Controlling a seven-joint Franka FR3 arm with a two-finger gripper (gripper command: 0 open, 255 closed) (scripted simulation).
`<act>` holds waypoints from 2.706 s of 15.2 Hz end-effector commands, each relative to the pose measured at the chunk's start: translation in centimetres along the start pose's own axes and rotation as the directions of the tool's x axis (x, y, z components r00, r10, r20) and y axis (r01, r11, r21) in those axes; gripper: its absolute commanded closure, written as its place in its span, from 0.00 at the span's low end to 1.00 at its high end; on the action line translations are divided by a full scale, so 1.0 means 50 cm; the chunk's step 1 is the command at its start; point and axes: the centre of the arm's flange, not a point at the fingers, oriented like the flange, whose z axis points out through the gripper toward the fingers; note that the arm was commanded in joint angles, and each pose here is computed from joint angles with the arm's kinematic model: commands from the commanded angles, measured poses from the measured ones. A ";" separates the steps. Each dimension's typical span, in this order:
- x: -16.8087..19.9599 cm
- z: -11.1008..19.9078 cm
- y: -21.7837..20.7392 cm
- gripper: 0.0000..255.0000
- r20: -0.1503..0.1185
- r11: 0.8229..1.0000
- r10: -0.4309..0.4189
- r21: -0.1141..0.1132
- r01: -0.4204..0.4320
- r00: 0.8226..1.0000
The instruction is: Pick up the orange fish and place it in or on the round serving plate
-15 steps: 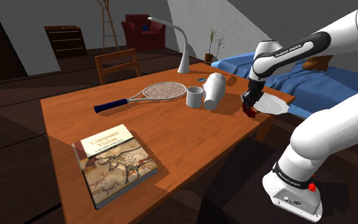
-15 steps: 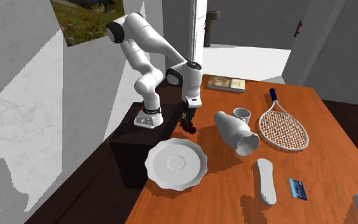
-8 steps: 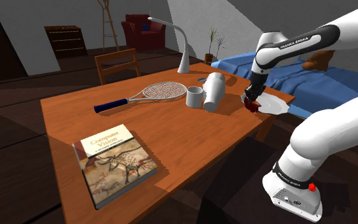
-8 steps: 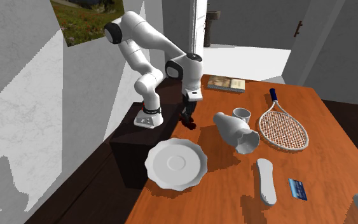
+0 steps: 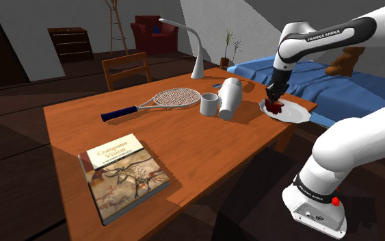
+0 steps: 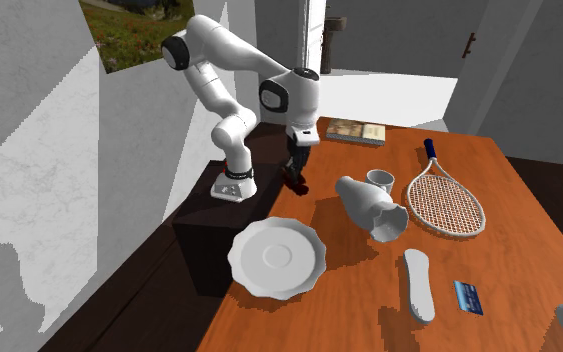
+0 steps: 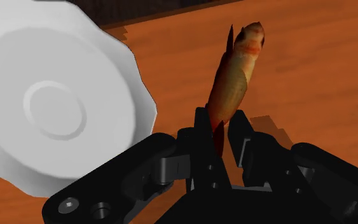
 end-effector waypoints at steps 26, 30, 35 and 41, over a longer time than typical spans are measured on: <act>0.129 0.035 0.414 1.00 0.001 1.000 0.000 0.000 0.000 1.000; 0.130 0.077 0.413 1.00 0.001 1.000 0.000 0.000 0.000 1.000; 0.132 0.125 0.411 1.00 0.001 1.000 0.000 0.000 0.000 1.000; 0.132 0.125 0.411 1.00 0.001 1.000 0.000 0.000 0.000 1.000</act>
